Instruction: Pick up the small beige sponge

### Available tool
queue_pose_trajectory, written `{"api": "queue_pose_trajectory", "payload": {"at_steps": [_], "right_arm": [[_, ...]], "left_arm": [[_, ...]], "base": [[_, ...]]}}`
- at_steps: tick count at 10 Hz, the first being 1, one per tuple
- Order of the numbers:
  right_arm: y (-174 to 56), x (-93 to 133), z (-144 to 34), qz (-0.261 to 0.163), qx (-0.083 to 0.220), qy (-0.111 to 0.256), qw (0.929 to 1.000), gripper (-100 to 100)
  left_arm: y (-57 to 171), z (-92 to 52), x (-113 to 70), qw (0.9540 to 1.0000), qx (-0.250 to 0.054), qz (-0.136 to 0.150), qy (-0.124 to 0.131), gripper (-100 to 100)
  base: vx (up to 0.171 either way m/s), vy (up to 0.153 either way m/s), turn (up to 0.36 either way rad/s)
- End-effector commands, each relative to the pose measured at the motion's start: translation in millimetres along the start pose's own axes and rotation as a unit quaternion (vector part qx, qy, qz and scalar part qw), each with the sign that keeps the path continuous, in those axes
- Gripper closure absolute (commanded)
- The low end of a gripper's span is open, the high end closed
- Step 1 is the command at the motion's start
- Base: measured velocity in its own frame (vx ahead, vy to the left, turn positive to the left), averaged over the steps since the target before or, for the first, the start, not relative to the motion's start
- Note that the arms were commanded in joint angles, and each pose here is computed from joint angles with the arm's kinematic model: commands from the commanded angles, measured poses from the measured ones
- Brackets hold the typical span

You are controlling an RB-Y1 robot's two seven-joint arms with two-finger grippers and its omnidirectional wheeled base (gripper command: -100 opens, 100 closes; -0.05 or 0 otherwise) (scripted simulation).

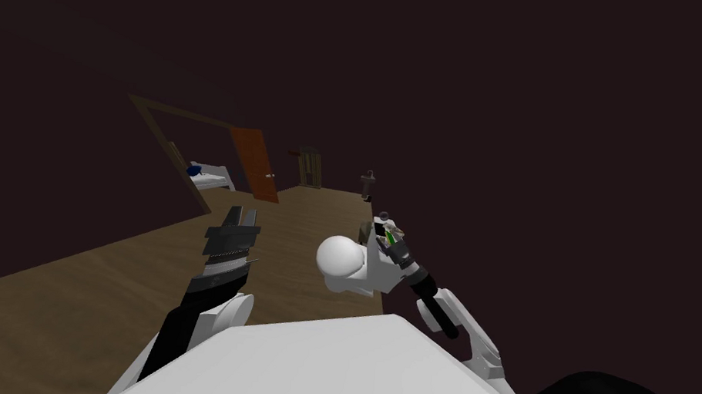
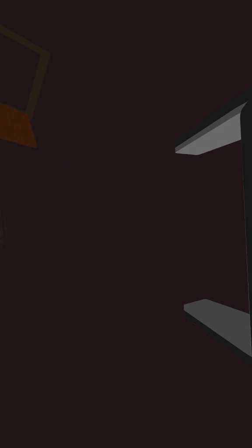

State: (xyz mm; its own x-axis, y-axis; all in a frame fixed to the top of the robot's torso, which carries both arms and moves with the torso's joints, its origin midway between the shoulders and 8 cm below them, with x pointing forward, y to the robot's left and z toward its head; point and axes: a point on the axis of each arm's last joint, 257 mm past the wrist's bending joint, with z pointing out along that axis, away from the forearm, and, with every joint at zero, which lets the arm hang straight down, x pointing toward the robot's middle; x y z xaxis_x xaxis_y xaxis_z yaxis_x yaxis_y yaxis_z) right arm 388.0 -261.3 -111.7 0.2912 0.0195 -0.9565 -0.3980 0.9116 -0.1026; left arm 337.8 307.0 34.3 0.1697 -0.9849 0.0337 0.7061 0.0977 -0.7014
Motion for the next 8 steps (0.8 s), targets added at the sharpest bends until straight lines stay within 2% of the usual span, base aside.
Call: {"api": "queue_pose_trajectory", "payload": {"at_steps": [1,3,4,7,8], "right_arm": [[-1.2,15.8,-4.7,-0.049,-0.012,0.026,0.9984,-100],[-8.3,41.8,-14.4,-0.115,-0.032,0.067,0.9905,-100],[-7.8,42.8,-14.6,-0.123,-0.034,0.069,0.9894,-100],[-22.2,79.0,-32.8,-0.221,-0.069,0.125,0.9647,-100],[-22.0,79.7,-33.0,-0.227,-0.071,0.126,0.9630,-100]], "left_arm": [[0.0,0.0,0.0,1.0000,0.000,0.000,0.000,0],[0.0,0.0,0.0,1.0000,0.000,0.000,0.000,0],[0.0,0.0,0.0,1.0000,0.000,0.000,0.000,0],[0.0,0.0,0.0,1.0000,0.000,0.000,0.000,0],[0.0,0.0,0.0,1.0000,0.000,0.000,0.000,0]], "base": [[0.033,0.005,0.018],[0.049,0.011,0.035],[0.034,0.009,0.012],[0.033,0.010,0.028],[0.035,0.001,0.008]]}}
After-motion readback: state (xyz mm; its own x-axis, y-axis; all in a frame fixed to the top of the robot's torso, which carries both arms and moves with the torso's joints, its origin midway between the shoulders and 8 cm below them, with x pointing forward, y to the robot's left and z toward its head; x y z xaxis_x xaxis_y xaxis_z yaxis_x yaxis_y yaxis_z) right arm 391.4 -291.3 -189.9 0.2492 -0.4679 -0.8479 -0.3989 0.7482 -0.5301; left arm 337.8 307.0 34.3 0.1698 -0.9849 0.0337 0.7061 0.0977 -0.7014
